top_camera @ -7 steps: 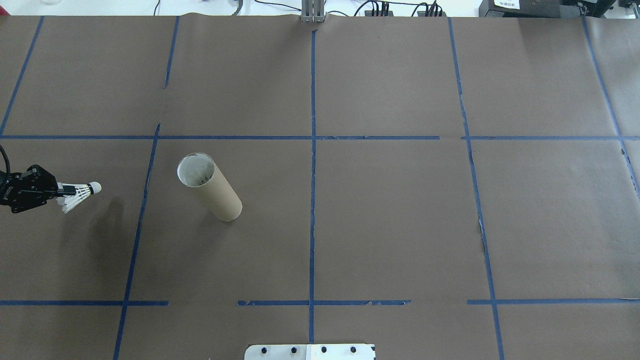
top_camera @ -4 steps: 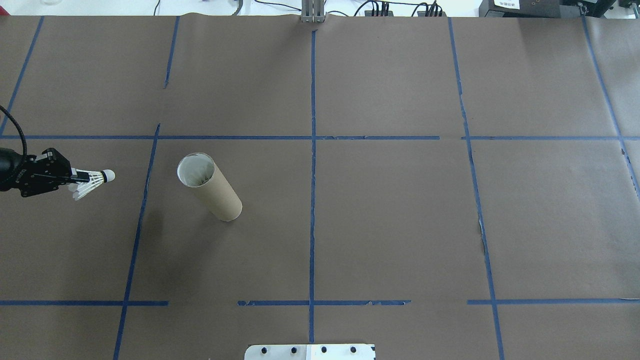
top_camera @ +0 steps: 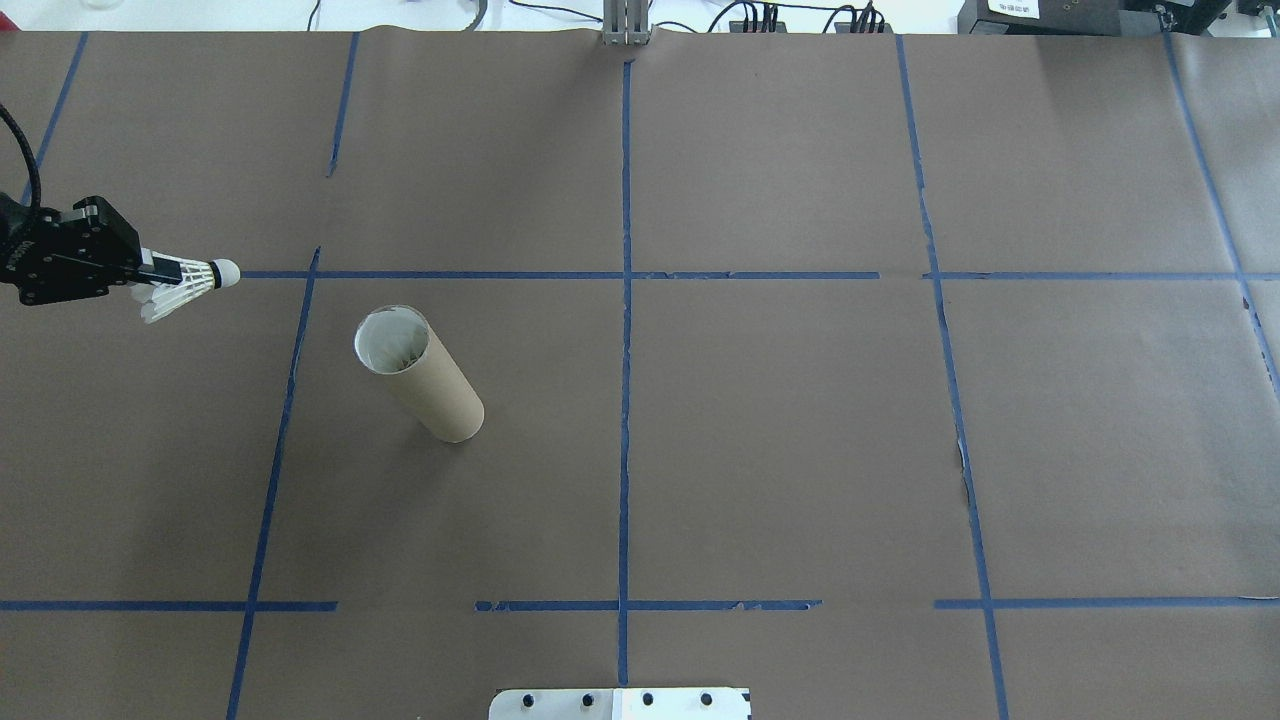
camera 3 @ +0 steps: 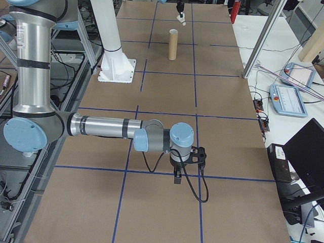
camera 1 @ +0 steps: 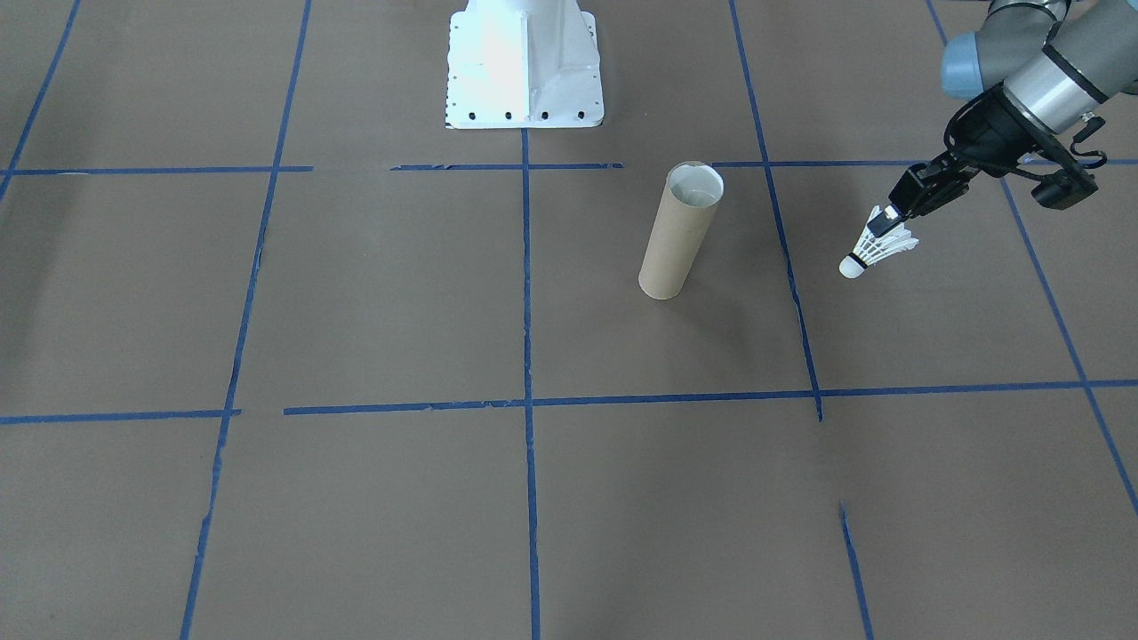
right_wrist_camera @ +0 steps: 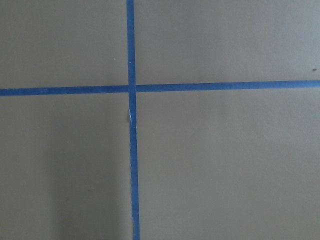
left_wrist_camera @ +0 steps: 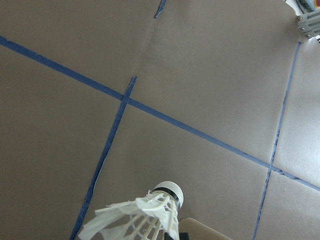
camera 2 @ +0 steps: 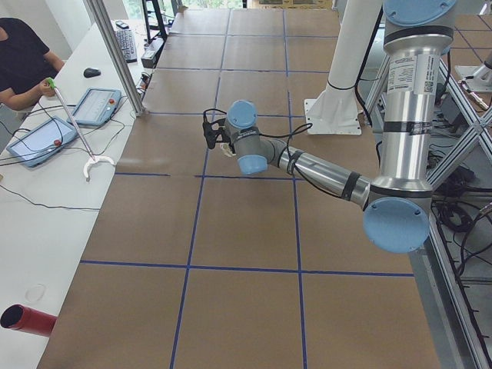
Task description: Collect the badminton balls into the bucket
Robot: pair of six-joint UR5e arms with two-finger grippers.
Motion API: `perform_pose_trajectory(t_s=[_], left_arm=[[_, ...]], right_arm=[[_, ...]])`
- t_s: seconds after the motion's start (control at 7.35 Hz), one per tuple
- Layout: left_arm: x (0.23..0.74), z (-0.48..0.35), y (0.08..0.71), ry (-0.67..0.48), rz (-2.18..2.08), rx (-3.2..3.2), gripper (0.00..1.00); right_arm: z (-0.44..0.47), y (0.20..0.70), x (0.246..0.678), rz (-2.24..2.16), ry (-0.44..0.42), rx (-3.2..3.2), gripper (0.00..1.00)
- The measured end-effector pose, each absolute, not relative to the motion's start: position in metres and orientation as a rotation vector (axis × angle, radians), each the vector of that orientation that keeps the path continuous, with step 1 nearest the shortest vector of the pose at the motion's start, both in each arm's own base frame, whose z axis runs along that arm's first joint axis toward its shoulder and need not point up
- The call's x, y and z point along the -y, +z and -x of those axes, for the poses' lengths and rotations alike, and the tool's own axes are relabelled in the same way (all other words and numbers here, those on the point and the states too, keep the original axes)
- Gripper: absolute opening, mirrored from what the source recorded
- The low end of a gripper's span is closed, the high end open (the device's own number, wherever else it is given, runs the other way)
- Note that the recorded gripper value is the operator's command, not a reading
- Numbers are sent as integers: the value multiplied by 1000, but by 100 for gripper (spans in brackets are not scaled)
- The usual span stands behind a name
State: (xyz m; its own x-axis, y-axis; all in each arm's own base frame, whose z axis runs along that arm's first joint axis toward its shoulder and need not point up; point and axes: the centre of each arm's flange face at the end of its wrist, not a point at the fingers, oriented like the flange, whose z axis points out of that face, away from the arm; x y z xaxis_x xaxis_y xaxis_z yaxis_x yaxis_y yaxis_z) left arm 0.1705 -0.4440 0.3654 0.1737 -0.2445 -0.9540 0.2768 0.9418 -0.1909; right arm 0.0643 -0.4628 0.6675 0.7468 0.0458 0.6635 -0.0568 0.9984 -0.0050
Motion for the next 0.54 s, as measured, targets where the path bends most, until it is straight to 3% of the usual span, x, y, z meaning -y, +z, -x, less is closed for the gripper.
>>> perform_pose_trajectory(t_s=[0.54], left_arm=[[481, -121, 235, -310, -165, -1209, 0]], right_arm=[[-64, 668, 463, -16, 56, 725, 100]])
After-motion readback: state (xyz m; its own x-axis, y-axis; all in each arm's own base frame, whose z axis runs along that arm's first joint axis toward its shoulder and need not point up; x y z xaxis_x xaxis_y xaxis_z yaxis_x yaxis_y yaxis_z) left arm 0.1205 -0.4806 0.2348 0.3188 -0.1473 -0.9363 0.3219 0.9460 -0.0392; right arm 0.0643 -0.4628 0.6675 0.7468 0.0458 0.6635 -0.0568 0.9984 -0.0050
